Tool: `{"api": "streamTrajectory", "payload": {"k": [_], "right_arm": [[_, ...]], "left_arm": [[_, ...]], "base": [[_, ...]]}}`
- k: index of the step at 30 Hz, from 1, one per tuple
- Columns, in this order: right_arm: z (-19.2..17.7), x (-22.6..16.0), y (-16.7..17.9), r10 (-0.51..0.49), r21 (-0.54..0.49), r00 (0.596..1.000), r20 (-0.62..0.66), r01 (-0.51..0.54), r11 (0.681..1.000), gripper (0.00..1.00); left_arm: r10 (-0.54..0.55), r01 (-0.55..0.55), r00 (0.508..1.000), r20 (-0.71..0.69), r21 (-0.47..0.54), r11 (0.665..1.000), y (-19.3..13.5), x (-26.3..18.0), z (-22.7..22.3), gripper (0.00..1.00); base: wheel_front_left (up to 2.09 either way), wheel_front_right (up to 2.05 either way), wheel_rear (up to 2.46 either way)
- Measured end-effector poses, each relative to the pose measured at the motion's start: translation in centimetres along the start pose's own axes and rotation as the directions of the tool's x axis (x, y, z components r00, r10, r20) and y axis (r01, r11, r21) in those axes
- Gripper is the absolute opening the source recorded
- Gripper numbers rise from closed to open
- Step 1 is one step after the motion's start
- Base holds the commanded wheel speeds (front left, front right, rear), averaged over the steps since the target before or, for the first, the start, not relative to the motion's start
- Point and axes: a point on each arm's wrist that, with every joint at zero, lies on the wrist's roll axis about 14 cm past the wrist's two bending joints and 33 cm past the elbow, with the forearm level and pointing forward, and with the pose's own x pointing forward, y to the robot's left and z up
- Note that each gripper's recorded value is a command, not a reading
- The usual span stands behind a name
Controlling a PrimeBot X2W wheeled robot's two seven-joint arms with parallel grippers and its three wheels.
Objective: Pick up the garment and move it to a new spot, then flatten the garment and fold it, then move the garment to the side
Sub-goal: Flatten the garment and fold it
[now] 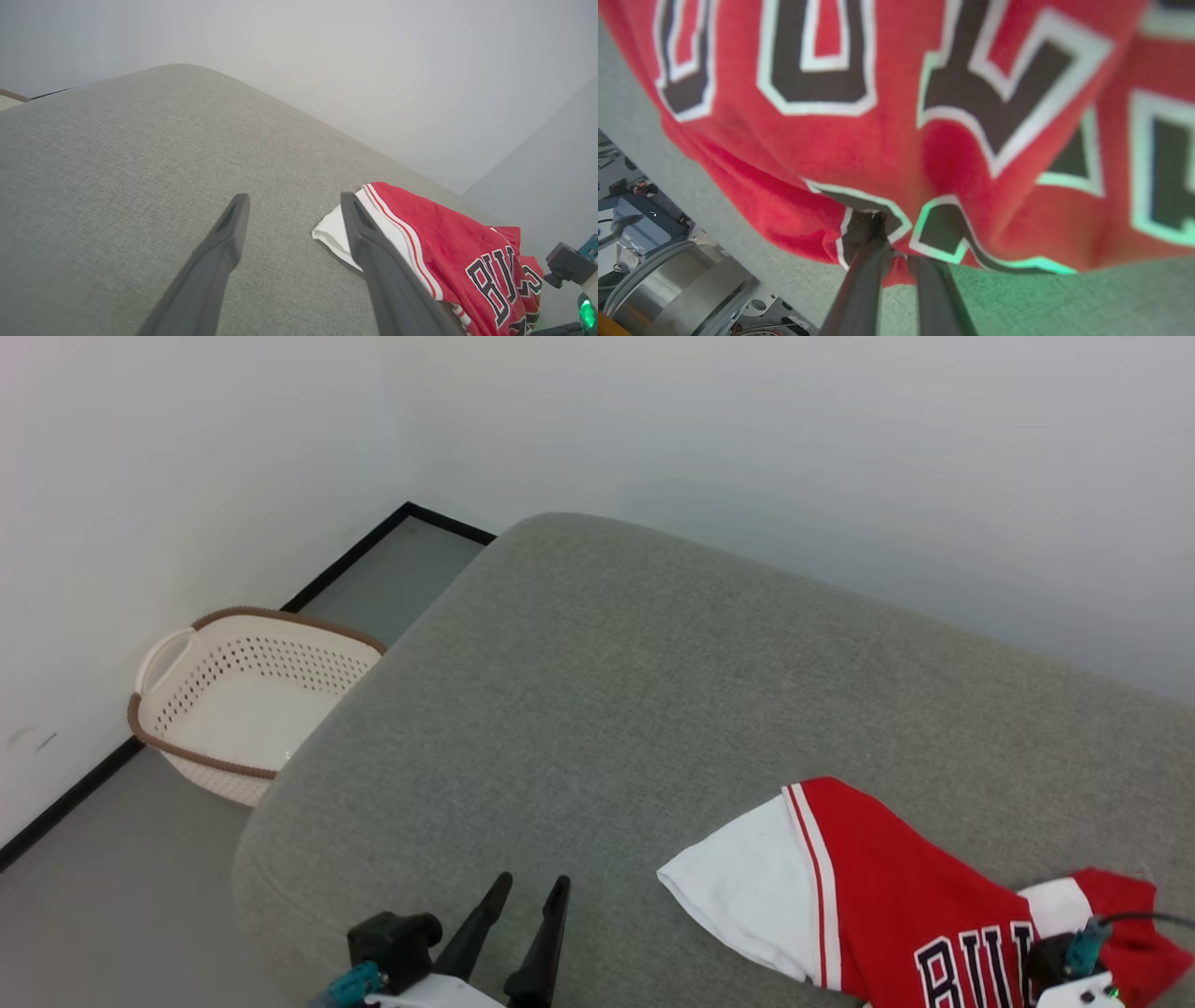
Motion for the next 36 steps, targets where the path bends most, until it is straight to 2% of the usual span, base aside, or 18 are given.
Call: {"api": "streamTrajectory", "payload": {"k": [5,6,8,9,26,30,36], "right_arm": [[-0.8,-0.1,1.2,-0.025,0.022,1.000,-0.002,0.025,0.999,0.00],[-0.9,-0.2,1.3,-0.031,0.028,1.000,0.000,0.031,0.999,0.24],[-1.0,-0.2,1.5,-0.048,0.032,0.999,0.003,0.048,0.998,0.66],[-1.0,-0.2,1.6,-0.055,0.038,0.999,0.003,0.054,0.998,1.00],[-0.2,0.1,1.6,-0.077,0.139,0.996,0.044,0.070,0.988,1.00],[0.5,-1.1,1.5,-0.074,0.160,0.994,0.084,0.060,0.985,1.00],[2.7,-5.3,-0.6,-0.164,0.166,0.962,0.218,0.129,0.978,1.00]], "left_arm": [[-0.008,0.008,1.000,-0.011,0.000,1.000,-0.3,0.1,-0.4,1.00],[-0.009,0.009,1.000,-0.012,0.000,1.000,-0.3,0.1,-0.4,1.00],[-0.010,0.010,1.000,-0.014,-0.005,1.000,-0.4,0.1,-0.5,1.00],[-0.010,0.010,1.000,-0.014,-0.006,1.000,-0.4,0.1,-0.5,1.00],[-0.017,0.017,1.000,-0.012,0.004,1.000,-0.3,0.6,-0.4,1.00],[-0.019,0.019,1.000,0.000,0.020,1.000,-0.3,0.7,0.0,1.00],[-0.034,0.034,0.999,0.010,0.029,0.999,-0.8,0.7,0.2,1.00]], "base": [[0.00,0.00,0.00],[0.00,0.00,0.00],[0.00,0.00,0.00],[0.00,0.00,0.00],[0.00,0.00,0.00],[0.00,0.00,0.00],[0.00,0.00,0.00]]}}
